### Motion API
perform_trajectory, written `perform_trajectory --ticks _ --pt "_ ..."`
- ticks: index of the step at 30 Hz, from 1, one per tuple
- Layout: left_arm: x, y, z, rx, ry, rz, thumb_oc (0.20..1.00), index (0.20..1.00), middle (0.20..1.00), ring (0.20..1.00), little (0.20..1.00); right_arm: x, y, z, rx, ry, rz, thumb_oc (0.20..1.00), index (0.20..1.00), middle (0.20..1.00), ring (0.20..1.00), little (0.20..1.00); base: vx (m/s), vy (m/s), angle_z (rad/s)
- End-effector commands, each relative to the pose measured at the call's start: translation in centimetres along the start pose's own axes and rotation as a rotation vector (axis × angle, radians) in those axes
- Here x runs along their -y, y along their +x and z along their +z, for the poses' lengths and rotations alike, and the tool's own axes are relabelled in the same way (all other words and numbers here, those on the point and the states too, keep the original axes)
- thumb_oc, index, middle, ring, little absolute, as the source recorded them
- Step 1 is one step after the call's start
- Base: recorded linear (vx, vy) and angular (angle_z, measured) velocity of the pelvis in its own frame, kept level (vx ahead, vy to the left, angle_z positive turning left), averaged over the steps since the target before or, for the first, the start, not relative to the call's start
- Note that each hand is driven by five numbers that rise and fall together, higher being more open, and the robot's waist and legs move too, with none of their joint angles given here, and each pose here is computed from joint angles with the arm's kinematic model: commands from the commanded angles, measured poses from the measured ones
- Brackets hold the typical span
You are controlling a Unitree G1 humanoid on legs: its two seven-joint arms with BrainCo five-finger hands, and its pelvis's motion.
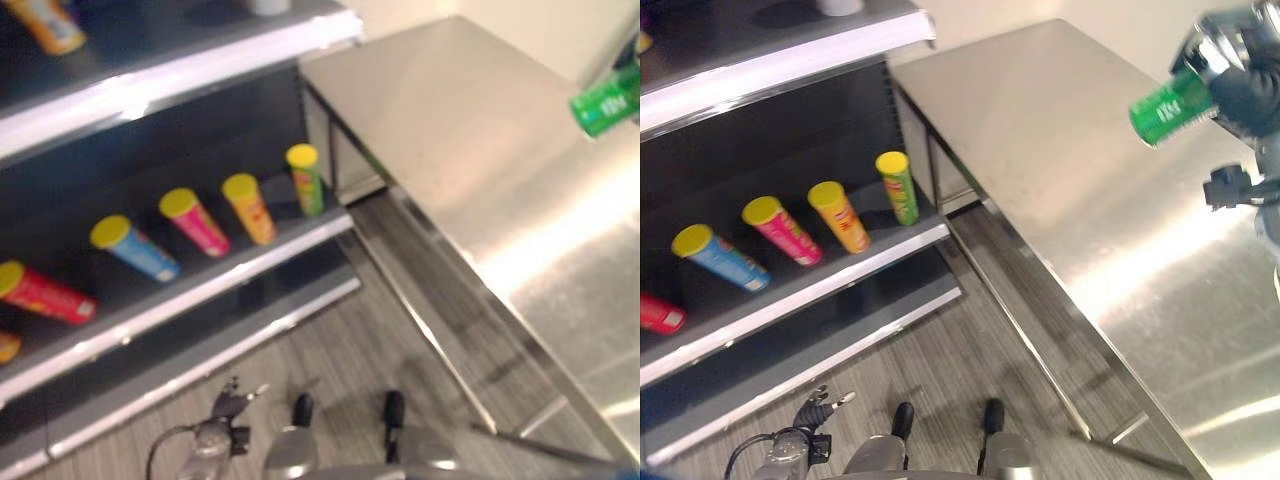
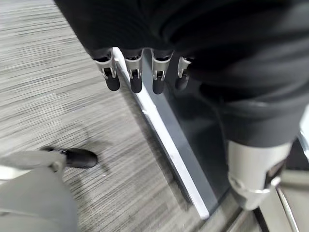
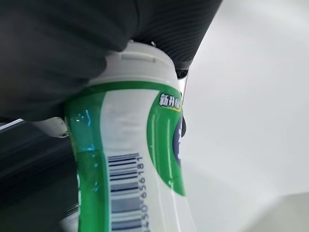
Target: Put the goods on the table back onto the shelves and tidy them up.
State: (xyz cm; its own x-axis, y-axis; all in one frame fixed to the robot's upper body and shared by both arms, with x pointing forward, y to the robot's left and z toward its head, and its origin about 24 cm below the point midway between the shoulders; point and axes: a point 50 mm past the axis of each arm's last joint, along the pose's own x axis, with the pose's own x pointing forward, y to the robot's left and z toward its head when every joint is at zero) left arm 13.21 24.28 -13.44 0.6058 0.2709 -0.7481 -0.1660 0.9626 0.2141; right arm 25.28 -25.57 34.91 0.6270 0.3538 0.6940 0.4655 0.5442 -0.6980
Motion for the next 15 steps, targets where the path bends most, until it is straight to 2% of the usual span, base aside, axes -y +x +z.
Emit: perform_trajectory --ticks 1,7,10,15 --pt "-3.6 -0.1 0.7 0.037 0.034 0.075 1.000 1.000 1.000 1.000 1.000 1.5 3.0 3.6 0.182 -0.012 -0.022 0.200 0.200 0.200 0.200 0.200 -0.05 0.047 0.72" --pt "-4.0 -0.5 -0.9 -0.027 0.059 0.067 1.000 1.000 1.000 1.000 1.000 0.6 4.6 3.8 0.167 -0.106 0.074 0.200 0.200 0.200 0.200 0.200 0.04 0.113 0.99" --pt "-4.1 -0.7 -1.6 -0.053 0.068 0.076 1.000 1.000 1.000 1.000 1.000 -0.1 5.7 3.6 0.152 -0.152 0.105 0.200 0.200 0.200 0.200 0.200 0.17 0.289 1.25" --pt "-4.3 -0.6 -1.4 -0.054 0.112 0.070 1.000 1.000 1.000 1.000 1.000 0.0 7.4 2.0 0.055 -0.265 0.090 0.200 0.200 0.200 0.200 0.200 0.20 0.302 0.48"
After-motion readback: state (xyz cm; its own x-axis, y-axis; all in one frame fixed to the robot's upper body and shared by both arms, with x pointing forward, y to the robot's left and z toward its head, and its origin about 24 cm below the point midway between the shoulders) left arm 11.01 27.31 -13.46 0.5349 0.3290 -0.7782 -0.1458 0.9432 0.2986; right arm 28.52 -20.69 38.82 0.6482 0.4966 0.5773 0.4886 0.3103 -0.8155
